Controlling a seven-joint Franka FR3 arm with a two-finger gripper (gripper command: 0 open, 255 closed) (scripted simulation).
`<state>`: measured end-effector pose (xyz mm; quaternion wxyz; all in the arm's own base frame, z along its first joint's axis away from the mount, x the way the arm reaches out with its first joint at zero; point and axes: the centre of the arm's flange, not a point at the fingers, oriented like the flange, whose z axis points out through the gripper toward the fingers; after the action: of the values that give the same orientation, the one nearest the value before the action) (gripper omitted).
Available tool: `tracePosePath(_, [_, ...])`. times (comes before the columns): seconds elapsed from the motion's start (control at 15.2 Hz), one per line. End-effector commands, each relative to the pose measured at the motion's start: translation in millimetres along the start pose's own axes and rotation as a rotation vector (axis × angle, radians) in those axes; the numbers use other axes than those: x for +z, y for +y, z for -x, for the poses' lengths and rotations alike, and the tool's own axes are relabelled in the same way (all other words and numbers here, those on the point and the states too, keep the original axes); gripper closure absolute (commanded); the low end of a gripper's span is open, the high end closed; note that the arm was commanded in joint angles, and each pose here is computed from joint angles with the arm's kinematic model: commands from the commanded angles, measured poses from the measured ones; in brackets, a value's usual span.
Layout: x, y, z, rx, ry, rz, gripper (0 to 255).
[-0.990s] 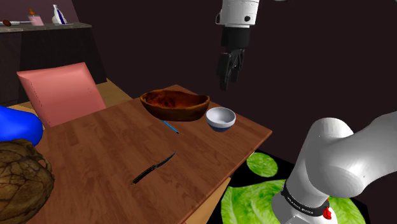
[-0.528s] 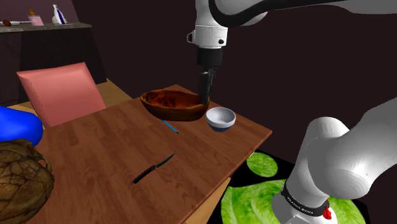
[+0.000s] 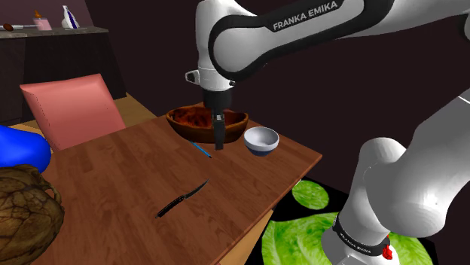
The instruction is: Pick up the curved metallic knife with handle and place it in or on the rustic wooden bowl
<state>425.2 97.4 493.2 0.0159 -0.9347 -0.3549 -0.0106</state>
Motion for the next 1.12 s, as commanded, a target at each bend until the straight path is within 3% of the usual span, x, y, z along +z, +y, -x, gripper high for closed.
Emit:
tracePosePath(0.0, [17,-7,-18,-0.096,0.001,0.008,0])
tracePosePath(0.73, [114,-68,-107,-0.6,0.001,0.044,0])
tracePosePath(1.06, [141,-72,-112,-0.629,0.001,0.046,0])
